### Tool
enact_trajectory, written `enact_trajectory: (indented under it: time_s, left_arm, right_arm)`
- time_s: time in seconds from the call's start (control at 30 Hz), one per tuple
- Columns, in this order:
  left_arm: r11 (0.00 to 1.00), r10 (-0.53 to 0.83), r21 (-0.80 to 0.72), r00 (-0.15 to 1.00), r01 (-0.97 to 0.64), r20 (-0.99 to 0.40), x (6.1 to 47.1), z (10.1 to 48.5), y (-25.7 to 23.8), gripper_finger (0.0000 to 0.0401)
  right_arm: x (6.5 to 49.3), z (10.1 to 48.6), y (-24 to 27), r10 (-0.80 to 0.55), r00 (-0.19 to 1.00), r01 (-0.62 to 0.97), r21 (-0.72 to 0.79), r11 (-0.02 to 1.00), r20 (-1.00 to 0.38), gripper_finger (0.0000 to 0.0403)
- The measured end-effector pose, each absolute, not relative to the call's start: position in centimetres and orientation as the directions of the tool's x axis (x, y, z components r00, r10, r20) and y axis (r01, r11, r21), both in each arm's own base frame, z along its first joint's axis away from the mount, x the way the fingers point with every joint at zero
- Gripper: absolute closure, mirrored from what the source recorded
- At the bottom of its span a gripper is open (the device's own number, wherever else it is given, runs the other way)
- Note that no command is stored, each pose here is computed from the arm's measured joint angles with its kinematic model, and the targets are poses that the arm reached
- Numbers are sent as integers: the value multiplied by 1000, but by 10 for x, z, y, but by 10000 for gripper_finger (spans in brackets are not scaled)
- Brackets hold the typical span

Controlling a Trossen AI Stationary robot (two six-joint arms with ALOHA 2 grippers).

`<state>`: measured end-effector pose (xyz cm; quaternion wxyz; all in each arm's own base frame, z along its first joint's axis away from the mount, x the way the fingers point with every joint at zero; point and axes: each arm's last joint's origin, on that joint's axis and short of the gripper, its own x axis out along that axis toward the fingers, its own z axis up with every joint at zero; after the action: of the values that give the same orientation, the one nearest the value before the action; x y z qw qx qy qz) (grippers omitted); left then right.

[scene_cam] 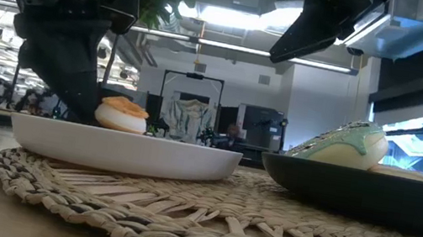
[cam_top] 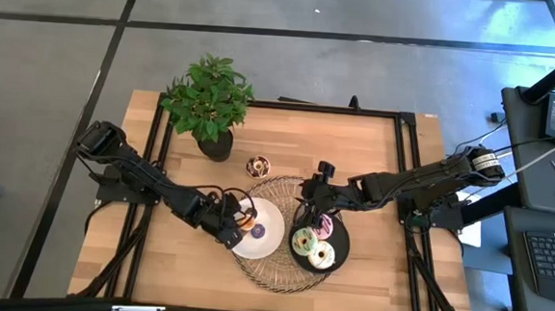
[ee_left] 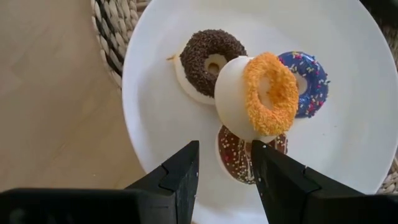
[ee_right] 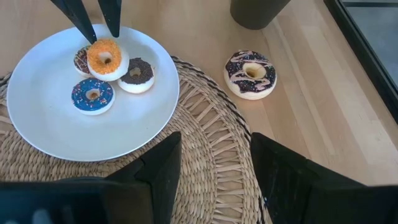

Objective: Pick & Place donuts
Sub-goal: Put the small orange donut on the white plate

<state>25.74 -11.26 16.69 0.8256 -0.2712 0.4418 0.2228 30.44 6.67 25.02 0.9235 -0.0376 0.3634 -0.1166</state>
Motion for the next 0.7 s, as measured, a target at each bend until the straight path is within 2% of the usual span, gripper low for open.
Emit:
enact_trajectory:
  time_s: [0.7]
  left_arm:
    - [758, 99, -274, 520, -592, -848, 259, 167, -114, 260]
  right_arm:
    - [304, 250, 67, -243, 709, 187, -155, 970, -663, 209]
